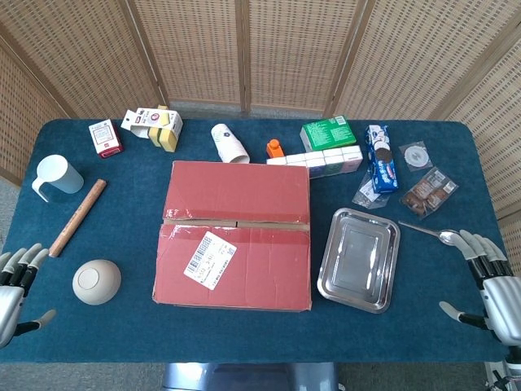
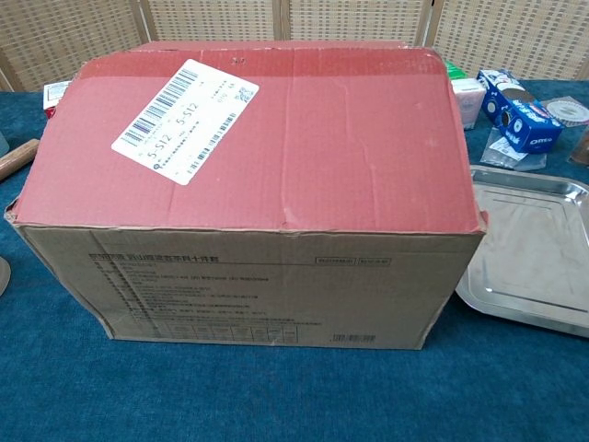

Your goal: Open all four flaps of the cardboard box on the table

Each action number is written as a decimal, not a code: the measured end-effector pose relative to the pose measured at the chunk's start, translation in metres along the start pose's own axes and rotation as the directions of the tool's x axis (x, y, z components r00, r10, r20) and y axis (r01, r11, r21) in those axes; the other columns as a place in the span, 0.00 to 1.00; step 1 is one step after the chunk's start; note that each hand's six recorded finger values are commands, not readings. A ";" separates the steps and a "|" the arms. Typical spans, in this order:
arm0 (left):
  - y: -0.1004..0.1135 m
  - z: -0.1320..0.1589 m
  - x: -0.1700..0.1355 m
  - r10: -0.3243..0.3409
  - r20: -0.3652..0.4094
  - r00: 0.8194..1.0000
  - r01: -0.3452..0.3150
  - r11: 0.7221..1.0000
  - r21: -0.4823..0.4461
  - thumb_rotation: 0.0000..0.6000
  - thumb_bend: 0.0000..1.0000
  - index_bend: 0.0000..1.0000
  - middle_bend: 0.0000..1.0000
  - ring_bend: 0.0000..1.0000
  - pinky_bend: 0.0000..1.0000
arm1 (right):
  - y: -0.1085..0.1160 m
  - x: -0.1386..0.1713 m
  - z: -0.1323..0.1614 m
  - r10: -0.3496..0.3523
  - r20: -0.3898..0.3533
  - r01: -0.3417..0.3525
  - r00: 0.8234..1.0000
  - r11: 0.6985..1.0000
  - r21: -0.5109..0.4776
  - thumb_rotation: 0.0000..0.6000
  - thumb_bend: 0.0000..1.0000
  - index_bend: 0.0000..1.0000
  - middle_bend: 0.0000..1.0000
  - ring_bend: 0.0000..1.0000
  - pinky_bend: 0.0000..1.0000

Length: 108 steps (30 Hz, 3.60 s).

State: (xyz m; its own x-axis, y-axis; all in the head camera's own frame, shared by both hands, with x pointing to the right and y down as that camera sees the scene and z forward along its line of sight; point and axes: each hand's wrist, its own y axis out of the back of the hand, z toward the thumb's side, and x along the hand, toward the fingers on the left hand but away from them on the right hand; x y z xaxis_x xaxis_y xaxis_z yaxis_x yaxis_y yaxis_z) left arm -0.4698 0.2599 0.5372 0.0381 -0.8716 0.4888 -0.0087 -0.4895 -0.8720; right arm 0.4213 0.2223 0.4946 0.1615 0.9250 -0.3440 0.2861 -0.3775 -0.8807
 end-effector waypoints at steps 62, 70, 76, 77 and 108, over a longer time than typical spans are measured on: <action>0.082 0.154 0.140 -0.228 0.528 0.818 0.489 0.758 -0.431 1.00 0.15 0.00 0.00 0.00 0.21 | -0.011 0.001 0.018 0.005 -0.050 -0.007 0.999 1.000 -0.026 1.00 0.00 0.00 0.00 0.00 0.00; 0.074 0.174 0.142 -0.268 0.570 0.776 0.572 0.679 -0.460 1.00 0.15 0.00 0.00 0.00 0.21 | -0.009 0.001 0.017 0.001 -0.049 -0.003 0.999 0.999 -0.033 1.00 0.00 0.00 0.00 0.00 0.00; 0.075 0.183 0.138 -0.263 0.597 0.758 0.600 0.640 -0.480 1.00 0.15 0.00 0.00 0.00 0.21 | -0.008 0.001 0.018 0.000 -0.052 -0.002 0.999 0.999 -0.038 1.00 0.00 0.00 0.00 0.00 0.00; 0.076 0.184 0.138 -0.261 0.601 0.755 0.604 0.633 -0.484 1.00 0.14 0.00 0.00 0.00 0.21 | -0.008 0.001 0.018 0.000 -0.053 -0.002 0.999 0.999 -0.038 1.00 0.00 0.00 0.00 0.00 0.00; 0.111 0.215 0.069 -0.023 0.878 0.477 0.865 0.187 -0.465 1.00 0.15 0.00 0.00 0.00 0.34 | -0.011 0.001 0.019 0.016 -0.047 -0.017 0.999 0.999 -0.029 1.00 0.00 0.00 0.00 0.00 0.00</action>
State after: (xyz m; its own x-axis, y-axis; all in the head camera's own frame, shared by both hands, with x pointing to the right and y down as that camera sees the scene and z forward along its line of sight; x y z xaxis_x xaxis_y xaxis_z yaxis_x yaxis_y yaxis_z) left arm -0.2534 0.1518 0.4681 0.8962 -0.3792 0.2303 -0.4335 -0.8591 0.2722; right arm 0.4001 0.2281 0.4980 0.2105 0.9157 -0.3423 0.3108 -0.3946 -0.8647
